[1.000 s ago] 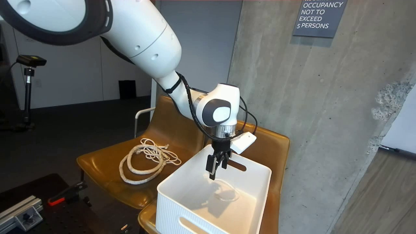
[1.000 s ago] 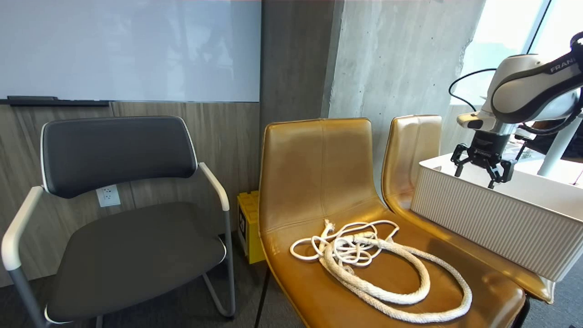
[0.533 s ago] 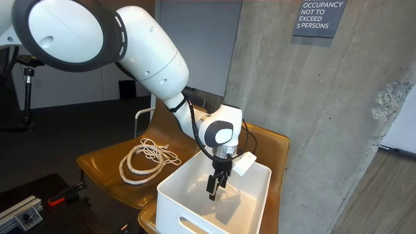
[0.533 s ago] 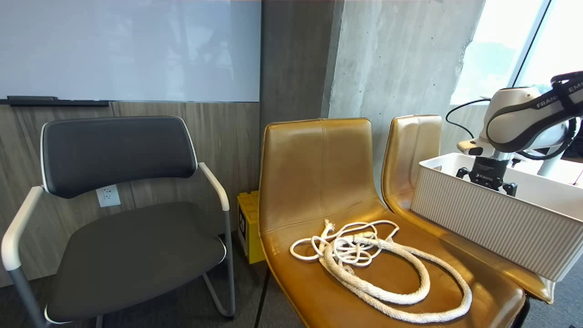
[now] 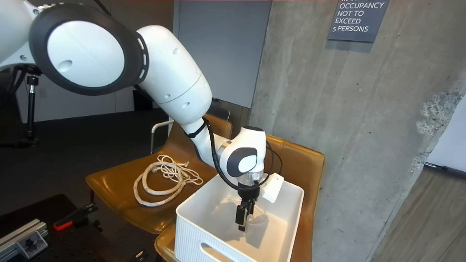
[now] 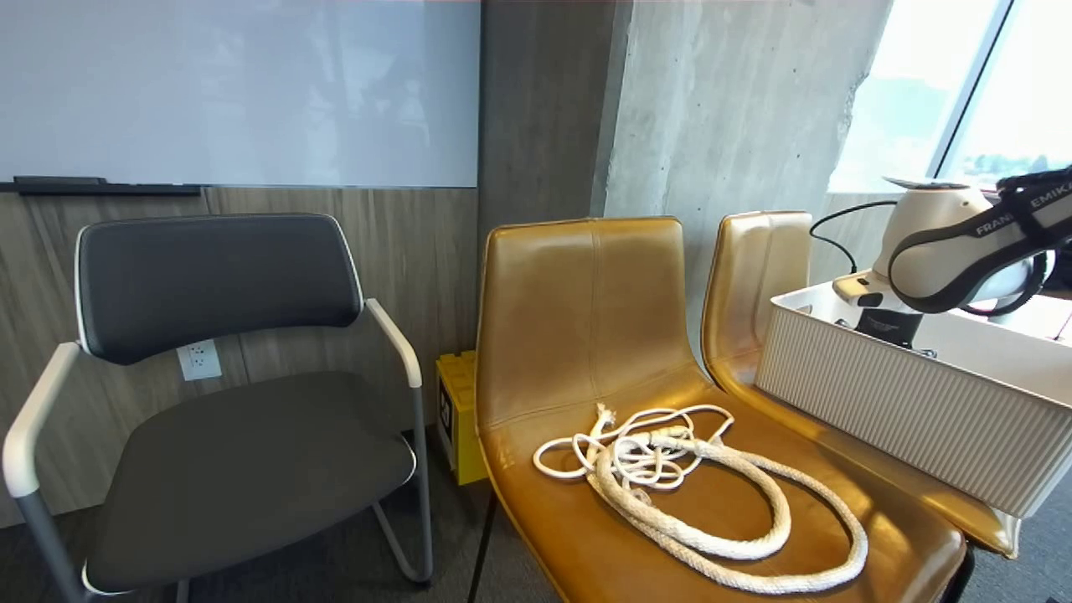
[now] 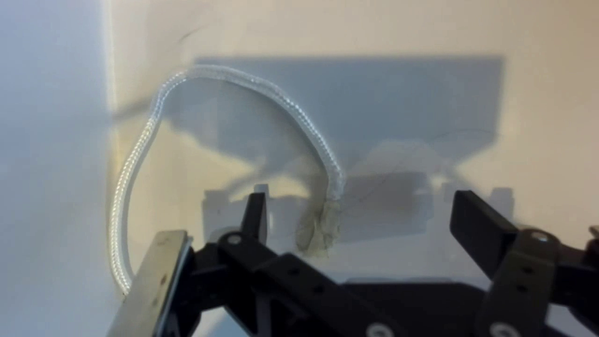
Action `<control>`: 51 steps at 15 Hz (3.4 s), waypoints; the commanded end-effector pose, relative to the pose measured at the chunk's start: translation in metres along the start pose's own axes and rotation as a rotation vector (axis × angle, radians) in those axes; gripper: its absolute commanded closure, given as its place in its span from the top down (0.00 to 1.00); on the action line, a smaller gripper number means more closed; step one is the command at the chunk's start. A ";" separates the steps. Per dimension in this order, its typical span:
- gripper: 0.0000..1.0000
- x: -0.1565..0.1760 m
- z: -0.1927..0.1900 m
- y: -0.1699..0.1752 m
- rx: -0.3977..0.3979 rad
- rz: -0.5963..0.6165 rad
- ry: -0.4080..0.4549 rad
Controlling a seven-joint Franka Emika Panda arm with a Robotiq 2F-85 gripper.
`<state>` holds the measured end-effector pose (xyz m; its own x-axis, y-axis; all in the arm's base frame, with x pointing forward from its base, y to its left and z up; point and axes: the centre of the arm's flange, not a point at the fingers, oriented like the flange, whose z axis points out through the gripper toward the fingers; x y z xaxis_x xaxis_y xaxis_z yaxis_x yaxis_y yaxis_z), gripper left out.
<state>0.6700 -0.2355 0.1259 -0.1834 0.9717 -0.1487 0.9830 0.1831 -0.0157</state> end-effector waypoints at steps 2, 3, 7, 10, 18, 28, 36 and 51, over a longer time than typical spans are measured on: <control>1.00 -0.003 0.026 0.006 0.002 -0.067 -0.049; 1.00 -0.003 0.029 0.007 0.004 -0.071 -0.051; 0.59 -0.003 0.025 0.014 -0.009 -0.072 -0.060; 0.36 -0.004 0.020 0.017 -0.018 -0.064 -0.061; 0.03 -0.006 0.015 0.026 -0.016 -0.025 -0.074; 0.03 0.002 -0.106 0.037 -0.080 0.116 -0.125; 0.03 0.103 -0.217 0.009 -0.181 0.146 -0.194; 0.03 0.531 -0.292 0.017 -0.283 -0.114 -0.233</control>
<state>0.5787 0.2548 0.3399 -0.2325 0.9000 -0.3687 0.9147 0.3312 0.2315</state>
